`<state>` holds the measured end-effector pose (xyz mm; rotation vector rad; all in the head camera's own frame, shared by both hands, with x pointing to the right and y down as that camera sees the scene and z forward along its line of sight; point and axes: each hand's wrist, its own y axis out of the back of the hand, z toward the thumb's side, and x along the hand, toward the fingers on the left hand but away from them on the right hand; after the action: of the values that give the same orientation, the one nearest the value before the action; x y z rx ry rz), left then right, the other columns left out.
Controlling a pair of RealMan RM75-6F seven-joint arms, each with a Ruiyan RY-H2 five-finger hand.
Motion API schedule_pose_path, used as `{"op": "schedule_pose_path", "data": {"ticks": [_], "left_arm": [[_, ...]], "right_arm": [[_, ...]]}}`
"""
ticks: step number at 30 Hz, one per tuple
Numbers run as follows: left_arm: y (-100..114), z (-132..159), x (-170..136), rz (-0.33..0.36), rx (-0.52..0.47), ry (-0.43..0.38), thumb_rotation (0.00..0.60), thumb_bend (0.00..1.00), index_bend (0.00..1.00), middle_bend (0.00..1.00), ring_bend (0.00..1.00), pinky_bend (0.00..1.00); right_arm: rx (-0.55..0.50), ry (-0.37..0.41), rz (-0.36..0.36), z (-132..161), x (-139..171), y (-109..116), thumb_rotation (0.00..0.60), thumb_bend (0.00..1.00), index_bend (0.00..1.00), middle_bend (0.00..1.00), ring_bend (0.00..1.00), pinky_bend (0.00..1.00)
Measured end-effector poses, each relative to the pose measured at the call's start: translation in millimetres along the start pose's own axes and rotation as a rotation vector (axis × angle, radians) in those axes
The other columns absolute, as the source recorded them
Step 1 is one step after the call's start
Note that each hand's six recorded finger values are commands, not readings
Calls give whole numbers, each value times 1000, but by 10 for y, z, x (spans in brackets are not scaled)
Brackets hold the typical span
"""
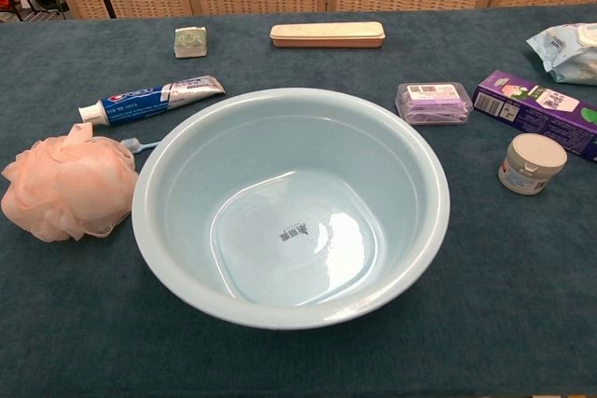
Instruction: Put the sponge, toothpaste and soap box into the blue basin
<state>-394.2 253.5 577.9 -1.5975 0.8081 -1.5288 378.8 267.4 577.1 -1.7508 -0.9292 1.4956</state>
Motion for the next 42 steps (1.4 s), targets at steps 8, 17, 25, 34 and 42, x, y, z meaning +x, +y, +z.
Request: {"op": "schedule_pose_path", "data": {"ticks": [8,17,25,34,42], "left_arm": [[2,2,-9,0,0,1,600,112,0,0,0,0],[20,-9,-15,7,-2,3,600,114,0,0,0,0],[7,-9,-12,0,2,2,600,113,0,0,0,0],[-34,11,-3,-16,6,-3,600,113,0,0,0,0],[-25,45,46,-15,-18,-16,600,101,0,0,0,0]], "right_arm": [[-3,2,-5,-1,16,19,600,208,0,0,0,74],[-12,6,-6,8,17,31,600,208,0,0,0,74],[-10,5,-3,-1,16,26,600,208,0,0,0,74],[-12,2,-5,-11,18,36,600,208,0,0,0,74],[-14,-1,-5,-20,19,39,600,208,0,0,0,74]]}}
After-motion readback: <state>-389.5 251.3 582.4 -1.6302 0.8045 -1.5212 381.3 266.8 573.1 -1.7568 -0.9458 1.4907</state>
